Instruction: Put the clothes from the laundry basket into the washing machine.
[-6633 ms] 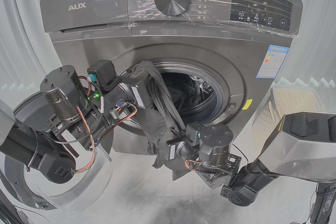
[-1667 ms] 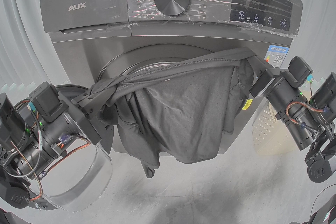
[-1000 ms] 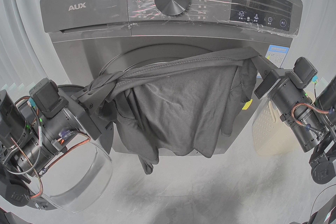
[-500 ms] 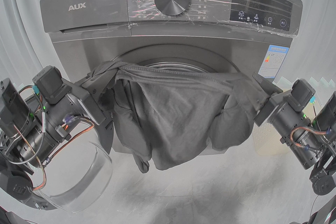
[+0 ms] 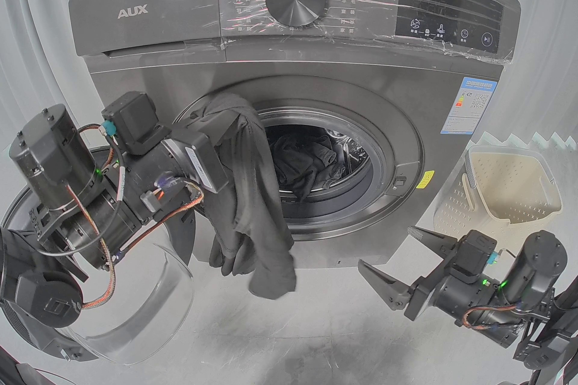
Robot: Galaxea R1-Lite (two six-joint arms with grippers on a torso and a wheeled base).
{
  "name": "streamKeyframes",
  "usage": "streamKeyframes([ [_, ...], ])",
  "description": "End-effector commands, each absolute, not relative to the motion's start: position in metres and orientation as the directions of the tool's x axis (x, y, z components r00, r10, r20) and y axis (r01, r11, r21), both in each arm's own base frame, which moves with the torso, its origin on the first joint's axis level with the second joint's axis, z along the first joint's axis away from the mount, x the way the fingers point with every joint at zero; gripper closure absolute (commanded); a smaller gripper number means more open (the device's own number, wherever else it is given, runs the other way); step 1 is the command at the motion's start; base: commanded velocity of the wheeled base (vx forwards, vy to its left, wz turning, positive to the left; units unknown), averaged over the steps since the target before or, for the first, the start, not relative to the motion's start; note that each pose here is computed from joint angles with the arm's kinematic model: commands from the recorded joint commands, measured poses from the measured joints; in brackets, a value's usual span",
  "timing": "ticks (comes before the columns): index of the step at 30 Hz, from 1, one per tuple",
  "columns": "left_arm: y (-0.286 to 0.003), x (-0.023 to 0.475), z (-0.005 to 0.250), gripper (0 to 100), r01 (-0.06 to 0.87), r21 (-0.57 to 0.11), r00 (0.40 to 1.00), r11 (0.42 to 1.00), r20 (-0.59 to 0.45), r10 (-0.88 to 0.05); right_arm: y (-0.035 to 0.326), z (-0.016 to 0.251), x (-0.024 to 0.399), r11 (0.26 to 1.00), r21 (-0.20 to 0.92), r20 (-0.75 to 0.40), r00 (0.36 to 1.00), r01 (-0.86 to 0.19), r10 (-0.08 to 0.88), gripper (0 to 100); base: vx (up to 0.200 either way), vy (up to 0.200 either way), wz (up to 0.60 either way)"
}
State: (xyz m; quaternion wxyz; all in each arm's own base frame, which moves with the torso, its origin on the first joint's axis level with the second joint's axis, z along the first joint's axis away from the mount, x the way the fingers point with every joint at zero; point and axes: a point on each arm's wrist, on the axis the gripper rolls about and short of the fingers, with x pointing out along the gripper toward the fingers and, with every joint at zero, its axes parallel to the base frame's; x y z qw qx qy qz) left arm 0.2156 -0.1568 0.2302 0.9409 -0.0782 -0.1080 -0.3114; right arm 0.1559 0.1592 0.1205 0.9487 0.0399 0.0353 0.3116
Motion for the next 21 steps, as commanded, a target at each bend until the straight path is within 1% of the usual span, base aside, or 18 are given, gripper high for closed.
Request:
streamKeyframes([
  [1,-0.162,0.219,0.229,100,0.605,-0.081,0.782,0.792,0.247,-0.572,0.186,0.096,0.184,0.83,0.085,-0.109,0.823,-0.551,0.558,0,0.0,0.0,0.0],
  [4,-0.162,0.217,0.229,100,0.606,-0.081,0.781,0.791,0.247,-0.573,0.207,0.091,0.202,0.859,0.091,-0.091,0.855,-0.504,0.511,0,0.0,0.0,0.0],
  [6,-0.162,0.217,0.23,100,0.608,-0.081,0.78,0.79,0.25,-0.574,0.217,0.09,0.209,0.862,0.096,-0.078,0.859,-0.498,0.505,0,0.0,0.0,0.0],
  [9,-0.163,0.217,0.231,100,0.609,-0.08,0.778,0.789,0.255,-0.575,0.234,0.082,0.225,0.868,0.099,-0.075,0.866,-0.487,0.495,0,0.0,0.0,0.0],
  [13,-0.166,0.213,0.232,100,0.624,-0.079,0.766,0.778,0.258,-0.588,0.254,0.072,0.241,0.904,0.131,-0.087,0.904,-0.406,0.419,0,0.0,0.0,0.0],
  [15,-0.168,0.212,0.232,100,0.631,-0.079,0.761,0.772,0.256,-0.596,0.26,0.072,0.242,0.904,0.152,-0.083,0.907,-0.399,0.414,0,0.0,0.0,0.0],
  [21,-0.171,0.212,0.232,100,0.636,-0.077,0.756,0.767,0.258,-0.601,0.269,0.073,0.24,0.893,0.162,-0.069,0.898,-0.419,0.434,0,0.0,0.0,0.0],
])
